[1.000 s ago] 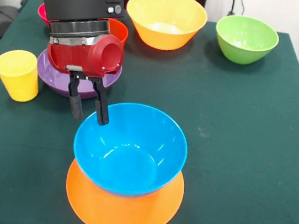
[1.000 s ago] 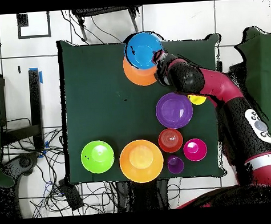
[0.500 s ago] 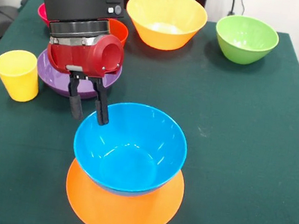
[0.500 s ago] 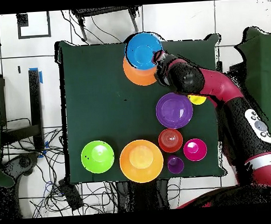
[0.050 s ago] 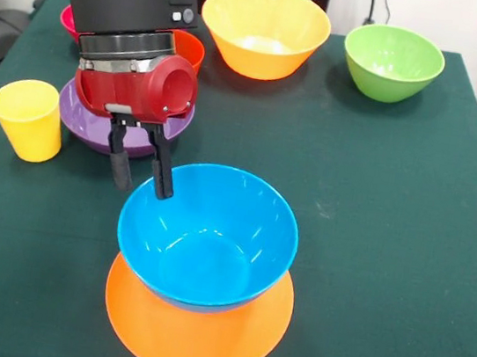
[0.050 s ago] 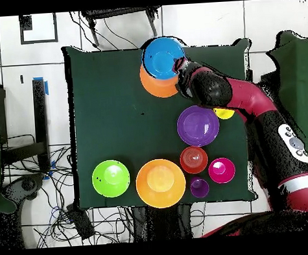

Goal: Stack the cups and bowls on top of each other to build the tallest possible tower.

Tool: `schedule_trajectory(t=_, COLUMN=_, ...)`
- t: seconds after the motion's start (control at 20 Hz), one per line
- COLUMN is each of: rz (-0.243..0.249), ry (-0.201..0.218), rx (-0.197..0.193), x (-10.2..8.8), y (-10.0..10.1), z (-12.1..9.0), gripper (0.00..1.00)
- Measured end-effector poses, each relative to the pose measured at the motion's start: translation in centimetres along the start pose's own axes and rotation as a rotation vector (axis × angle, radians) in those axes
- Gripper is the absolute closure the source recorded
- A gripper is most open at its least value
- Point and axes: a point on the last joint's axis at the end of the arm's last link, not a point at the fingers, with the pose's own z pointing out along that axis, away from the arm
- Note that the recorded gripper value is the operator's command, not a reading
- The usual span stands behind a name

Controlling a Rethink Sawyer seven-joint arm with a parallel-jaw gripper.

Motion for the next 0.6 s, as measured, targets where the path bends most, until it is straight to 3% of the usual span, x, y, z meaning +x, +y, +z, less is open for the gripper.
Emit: schedule_trajectory(t=0.6, rz=-0.011, ry=-0.001, rx=0.003, x=0.12, y=0.29, z=-0.60, gripper=0.00)
